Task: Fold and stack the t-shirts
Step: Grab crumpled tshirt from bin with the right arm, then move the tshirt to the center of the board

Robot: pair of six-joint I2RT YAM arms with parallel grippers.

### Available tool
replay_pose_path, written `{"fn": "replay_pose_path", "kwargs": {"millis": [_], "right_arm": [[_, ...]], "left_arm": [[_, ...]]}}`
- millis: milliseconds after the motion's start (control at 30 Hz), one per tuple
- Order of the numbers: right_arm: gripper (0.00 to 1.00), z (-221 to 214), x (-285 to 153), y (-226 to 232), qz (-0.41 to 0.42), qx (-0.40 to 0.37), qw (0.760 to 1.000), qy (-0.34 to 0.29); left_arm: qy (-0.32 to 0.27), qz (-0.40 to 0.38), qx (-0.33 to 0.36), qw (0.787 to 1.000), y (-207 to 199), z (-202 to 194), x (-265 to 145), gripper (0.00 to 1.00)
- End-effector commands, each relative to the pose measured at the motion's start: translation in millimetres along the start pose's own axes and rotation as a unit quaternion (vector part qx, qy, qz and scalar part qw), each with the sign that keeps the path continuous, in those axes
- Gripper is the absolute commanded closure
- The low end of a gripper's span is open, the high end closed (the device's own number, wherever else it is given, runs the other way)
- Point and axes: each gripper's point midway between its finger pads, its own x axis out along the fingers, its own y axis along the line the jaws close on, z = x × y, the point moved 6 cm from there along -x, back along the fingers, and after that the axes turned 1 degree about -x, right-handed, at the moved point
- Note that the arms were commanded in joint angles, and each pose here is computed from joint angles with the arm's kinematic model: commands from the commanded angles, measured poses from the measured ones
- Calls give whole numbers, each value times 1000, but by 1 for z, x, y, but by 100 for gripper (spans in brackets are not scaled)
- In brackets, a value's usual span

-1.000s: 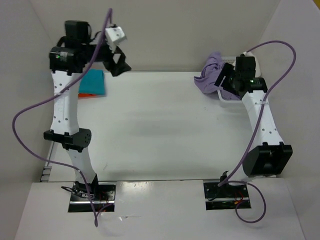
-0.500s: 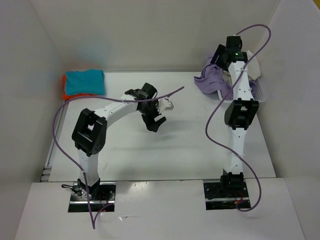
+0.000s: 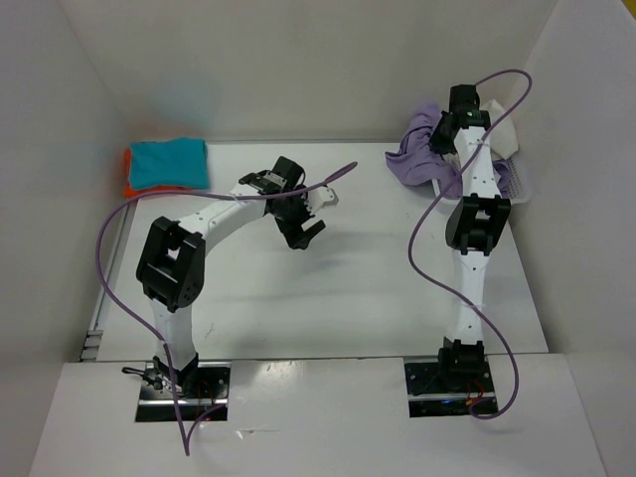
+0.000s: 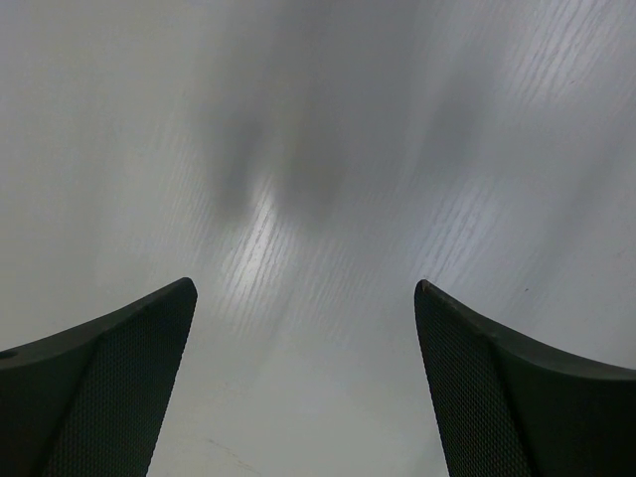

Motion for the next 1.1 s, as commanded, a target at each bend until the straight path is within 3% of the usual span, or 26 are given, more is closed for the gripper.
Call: {"fn": "replay_pose_path", "kwargs": {"millis": [0,133,267,300,433,633,733,800,933,1067], "right_arm": [[100,30,-46,7,12,1,999,-50],[100,64,-106,14,21,6,992,-123],[100,102,-227,31,57,3,966,-251],[100,108,-277,37,81,1,952,-297],[100,106,-401,59,197,-31,899,-390],[100,46,-522,115,429,-164,789,-407],[100,17,-538,140,499,-203,753,-376],[100,10,-533,150,514,-210,751,-358],[100,2,-488,169,521,-203,777,-290],[100,13,-424,182,459,-156,835,-259]], "left_arm": [[-22,19,15,999,4,15,-13,3],[-14,42,15,999,9,14,-18,3],[-8,85,13,996,23,11,-34,2],[-10,96,5,995,28,10,-36,2],[-25,140,-34,989,57,5,-63,1],[-73,213,-116,967,105,-17,-131,1],[-91,240,-146,955,119,-33,-161,1],[-98,255,-159,949,124,-39,-176,1],[-111,283,-181,935,130,-55,-204,1],[-113,296,-191,929,133,-66,-213,1]]}}
